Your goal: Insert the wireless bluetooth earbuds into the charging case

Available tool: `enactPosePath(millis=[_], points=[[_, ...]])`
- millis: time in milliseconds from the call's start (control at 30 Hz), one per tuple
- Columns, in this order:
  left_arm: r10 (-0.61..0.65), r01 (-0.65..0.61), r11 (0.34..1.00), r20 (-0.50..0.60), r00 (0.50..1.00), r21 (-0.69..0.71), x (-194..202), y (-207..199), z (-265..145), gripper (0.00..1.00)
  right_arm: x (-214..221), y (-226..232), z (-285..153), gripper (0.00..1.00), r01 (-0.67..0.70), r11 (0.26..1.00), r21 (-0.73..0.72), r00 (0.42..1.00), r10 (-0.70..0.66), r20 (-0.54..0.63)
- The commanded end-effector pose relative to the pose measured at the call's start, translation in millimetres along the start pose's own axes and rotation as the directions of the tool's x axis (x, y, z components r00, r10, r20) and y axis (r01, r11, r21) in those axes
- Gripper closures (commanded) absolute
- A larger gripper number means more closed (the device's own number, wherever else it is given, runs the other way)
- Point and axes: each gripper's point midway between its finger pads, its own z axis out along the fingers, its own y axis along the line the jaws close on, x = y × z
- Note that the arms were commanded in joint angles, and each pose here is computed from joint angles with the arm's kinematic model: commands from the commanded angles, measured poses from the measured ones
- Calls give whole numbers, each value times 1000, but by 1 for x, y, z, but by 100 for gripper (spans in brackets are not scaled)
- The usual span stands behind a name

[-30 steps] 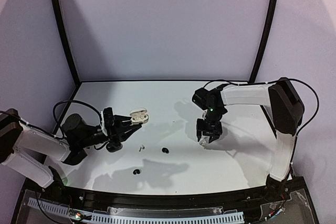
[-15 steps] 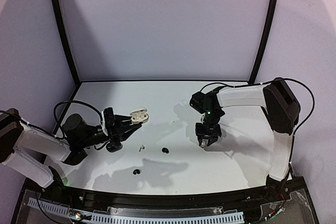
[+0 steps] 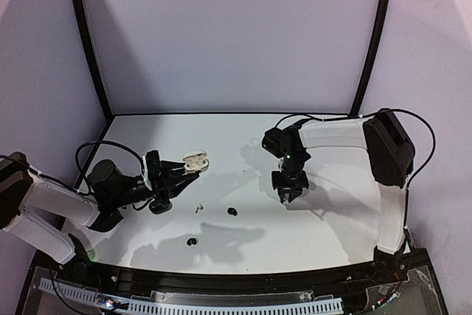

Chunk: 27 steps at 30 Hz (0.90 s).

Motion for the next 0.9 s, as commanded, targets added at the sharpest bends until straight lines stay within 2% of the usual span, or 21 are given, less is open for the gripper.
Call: enactPosePath(millis=[0,433,567,733,767,833,867], points=[[21,-21,1000,30,999,-5,-9,3,5,99,11,-3,6,77,35,999,42,999,-33,-34],[17,-17,1000,26,1000,-2,-8,2,4,99,15,-2,7,88,49,998,38,998,-47,-44],[17,-16,1000,24,1000,-6,-7,3,4,99,10,2,-1,95,57,998,24,998,-56,-22],[10,-10,1000,26,1000,-20,-9,6,5,99,-18,36,-39,100,142,985,-93,980,-127,150],[2,-2,999,24,1000,-35,-8,9,5,99,-30,49,-67,100,182,974,-131,956,-144,256],[-11,12,999,21,1000,-48,-7,11,6,99,-45,63,-102,100,228,963,-146,905,-155,395],[-21,22,997,18,1000,-76,-7,17,6,99,-59,77,-138,100,281,946,-161,833,-157,531]])
